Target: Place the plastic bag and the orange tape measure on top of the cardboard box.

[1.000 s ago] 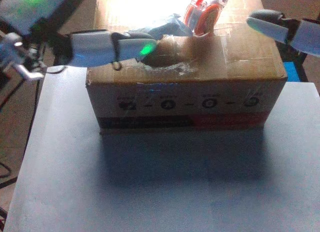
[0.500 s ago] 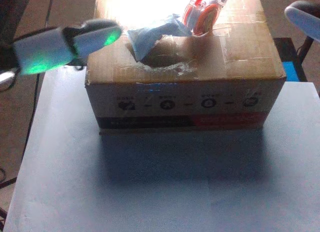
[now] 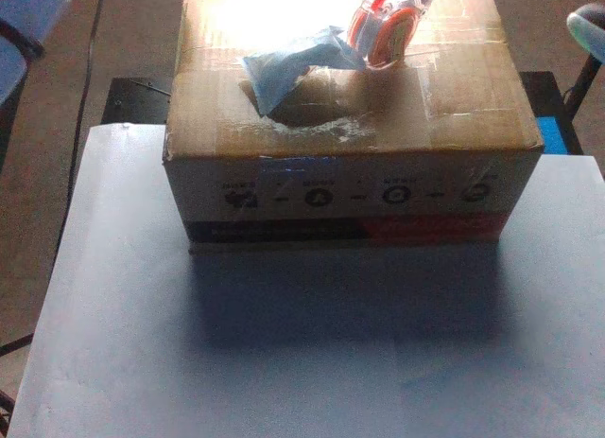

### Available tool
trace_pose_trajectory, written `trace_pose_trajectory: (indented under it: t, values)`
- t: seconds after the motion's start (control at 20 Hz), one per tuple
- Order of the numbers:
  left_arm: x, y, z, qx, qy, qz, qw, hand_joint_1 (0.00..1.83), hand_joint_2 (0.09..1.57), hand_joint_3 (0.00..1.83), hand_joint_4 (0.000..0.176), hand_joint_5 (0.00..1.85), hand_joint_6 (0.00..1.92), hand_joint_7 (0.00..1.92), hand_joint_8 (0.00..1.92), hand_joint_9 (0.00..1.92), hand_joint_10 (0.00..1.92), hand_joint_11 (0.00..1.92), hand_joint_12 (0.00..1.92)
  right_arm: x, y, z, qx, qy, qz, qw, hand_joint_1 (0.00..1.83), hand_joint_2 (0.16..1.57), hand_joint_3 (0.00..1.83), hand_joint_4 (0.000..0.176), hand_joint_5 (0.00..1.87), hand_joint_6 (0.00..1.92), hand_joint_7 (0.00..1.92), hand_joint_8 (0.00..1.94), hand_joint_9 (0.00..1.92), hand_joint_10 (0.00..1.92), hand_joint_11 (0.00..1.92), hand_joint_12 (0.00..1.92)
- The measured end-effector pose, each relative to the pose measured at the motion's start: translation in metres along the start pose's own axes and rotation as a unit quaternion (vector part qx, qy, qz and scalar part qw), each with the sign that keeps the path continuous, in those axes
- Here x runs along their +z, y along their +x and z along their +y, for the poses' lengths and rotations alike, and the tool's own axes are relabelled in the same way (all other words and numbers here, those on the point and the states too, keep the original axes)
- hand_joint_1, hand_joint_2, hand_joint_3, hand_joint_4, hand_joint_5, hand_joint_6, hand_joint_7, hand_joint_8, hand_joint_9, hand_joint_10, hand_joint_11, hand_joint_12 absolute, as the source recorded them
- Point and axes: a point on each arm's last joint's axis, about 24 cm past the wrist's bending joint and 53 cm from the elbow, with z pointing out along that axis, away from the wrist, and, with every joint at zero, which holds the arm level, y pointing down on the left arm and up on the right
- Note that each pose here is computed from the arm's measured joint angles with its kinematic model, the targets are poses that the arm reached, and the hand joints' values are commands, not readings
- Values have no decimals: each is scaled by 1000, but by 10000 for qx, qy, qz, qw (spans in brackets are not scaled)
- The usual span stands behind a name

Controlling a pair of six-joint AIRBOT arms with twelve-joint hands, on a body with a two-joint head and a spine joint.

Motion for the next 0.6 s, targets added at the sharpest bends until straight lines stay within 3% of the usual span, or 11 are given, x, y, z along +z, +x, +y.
trace_pose_trajectory:
  t: [0.05,0.1,0.15,0.2,0.25,0.45,0.6]
  values:
    - [0,1,-1,-18,48,4,10000,463,1253,0,18,323,62,369,8,302,496,86,1371,0,-1,1,-11,-17,8,10000,1088,988,3,0,426,54,304,745,224,1106,107,1621]
    - [0,6,-3,-53,95,62,9999,418,1247,0,44,202,13,253,5,297,326,63,1326,1,-3,2,-57,-57,30,10000,1088,988,2,0,399,36,288,718,231,1102,110,1616]
    - [2,7,-5,-81,126,56,9999,507,1263,3,35,361,82,357,8,373,164,108,1234,2,-6,4,-86,-107,30,9999,1089,988,1,0,381,25,256,753,221,1125,111,1628]
    - [3,7,-6,-79,149,57,9998,534,1286,5,0,419,109,418,20,441,148,168,1190,2,-7,5,-104,-138,28,9998,1088,989,1,0,429,46,293,770,220,1114,106,1624]
    - [6,5,-8,-66,224,18,9997,545,1290,2,0,430,114,439,13,474,117,195,1163,2,-9,6,-125,-183,10,9998,1087,988,0,0,400,27,294,664,246,1029,107,1587]
    - [14,-4,-19,13,445,-177,9989,545,1290,1,0,431,114,441,8,481,99,195,1163,3,-10,5,-102,-190,25,9998,1087,989,0,0,402,24,301,648,247,1026,108,1585]
    - [20,-12,-22,246,507,-245,9981,545,1291,1,0,431,114,442,7,485,92,195,1163,11,-23,7,-237,-323,-85,9992,1087,988,0,0,402,23,303,643,248,1026,108,1585]
